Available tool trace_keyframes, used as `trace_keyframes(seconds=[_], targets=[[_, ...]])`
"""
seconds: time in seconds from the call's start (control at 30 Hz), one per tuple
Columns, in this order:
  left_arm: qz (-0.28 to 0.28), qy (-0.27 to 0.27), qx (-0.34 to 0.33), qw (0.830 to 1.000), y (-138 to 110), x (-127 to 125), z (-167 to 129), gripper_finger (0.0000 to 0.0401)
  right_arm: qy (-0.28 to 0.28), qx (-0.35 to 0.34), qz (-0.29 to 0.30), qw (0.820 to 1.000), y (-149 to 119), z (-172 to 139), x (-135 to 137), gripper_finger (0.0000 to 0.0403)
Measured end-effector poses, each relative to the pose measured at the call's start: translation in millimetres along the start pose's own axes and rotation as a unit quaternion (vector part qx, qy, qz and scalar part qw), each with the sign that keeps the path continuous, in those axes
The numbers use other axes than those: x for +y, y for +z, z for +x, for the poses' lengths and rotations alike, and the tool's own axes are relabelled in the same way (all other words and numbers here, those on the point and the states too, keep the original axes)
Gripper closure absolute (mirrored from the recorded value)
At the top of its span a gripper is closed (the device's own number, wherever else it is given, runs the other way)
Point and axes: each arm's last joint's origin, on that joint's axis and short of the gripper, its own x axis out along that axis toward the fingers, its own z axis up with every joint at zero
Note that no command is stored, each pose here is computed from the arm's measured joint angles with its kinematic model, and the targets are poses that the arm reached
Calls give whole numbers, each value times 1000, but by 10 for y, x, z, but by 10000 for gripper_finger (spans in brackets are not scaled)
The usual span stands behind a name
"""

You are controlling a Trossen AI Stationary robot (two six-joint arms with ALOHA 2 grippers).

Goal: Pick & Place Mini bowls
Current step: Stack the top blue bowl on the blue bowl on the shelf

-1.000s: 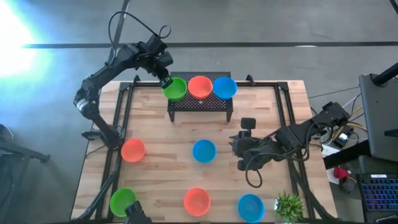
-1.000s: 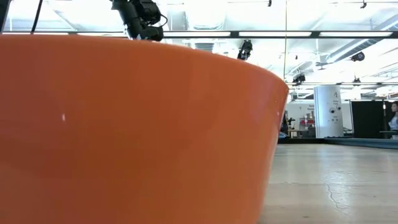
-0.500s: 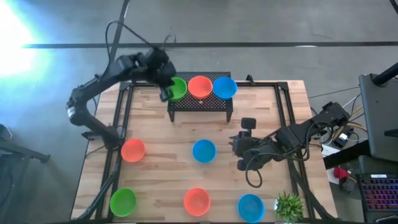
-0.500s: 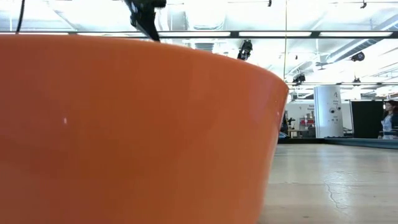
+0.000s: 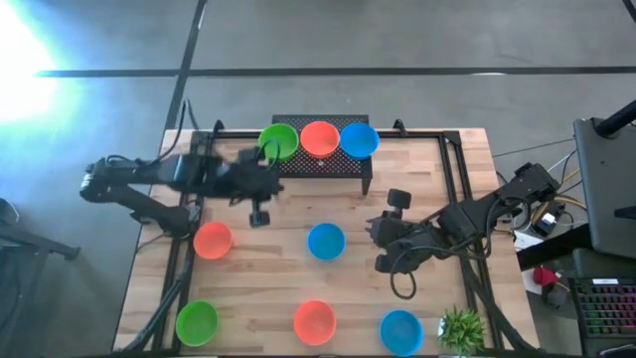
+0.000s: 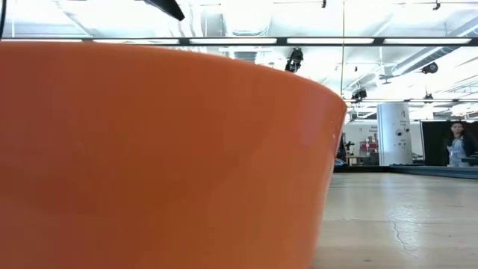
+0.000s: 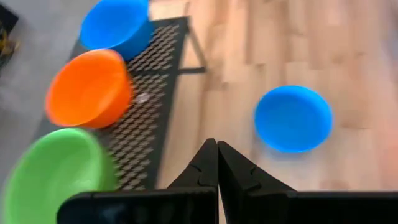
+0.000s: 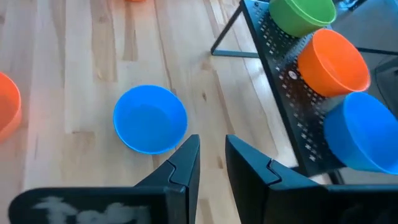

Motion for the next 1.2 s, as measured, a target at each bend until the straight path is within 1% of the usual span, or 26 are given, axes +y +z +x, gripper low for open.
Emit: trace_keyframes(seconds=[0.17,0.27,0.37,0.57,0.67,0.87,1.1,1.2], targets=[[-4,-41,-48,998,-220,-292,30,401,8,-6,5,1000,-69,118,78,330],[-4,-59,-73,996,-341,-412,83,401,8,-5,6,1000,-131,193,118,330],[5,-68,-79,995,-460,-496,159,401,12,-15,14,1000,-183,281,170,330],[5,-70,-75,995,-650,-586,364,401,13,-22,24,999,-324,466,242,330],[9,-70,-65,995,-735,-630,470,401,15,-27,45,999,-393,572,262,330],[14,-70,-52,996,-832,-681,595,401,74,-36,76,994,-499,842,253,330],[14,-70,-49,996,-831,-694,620,401,56,-22,90,994,-634,1011,172,329],[14,-70,-49,996,-831,-694,620,401,49,-18,122,991,-636,1049,128,322]])
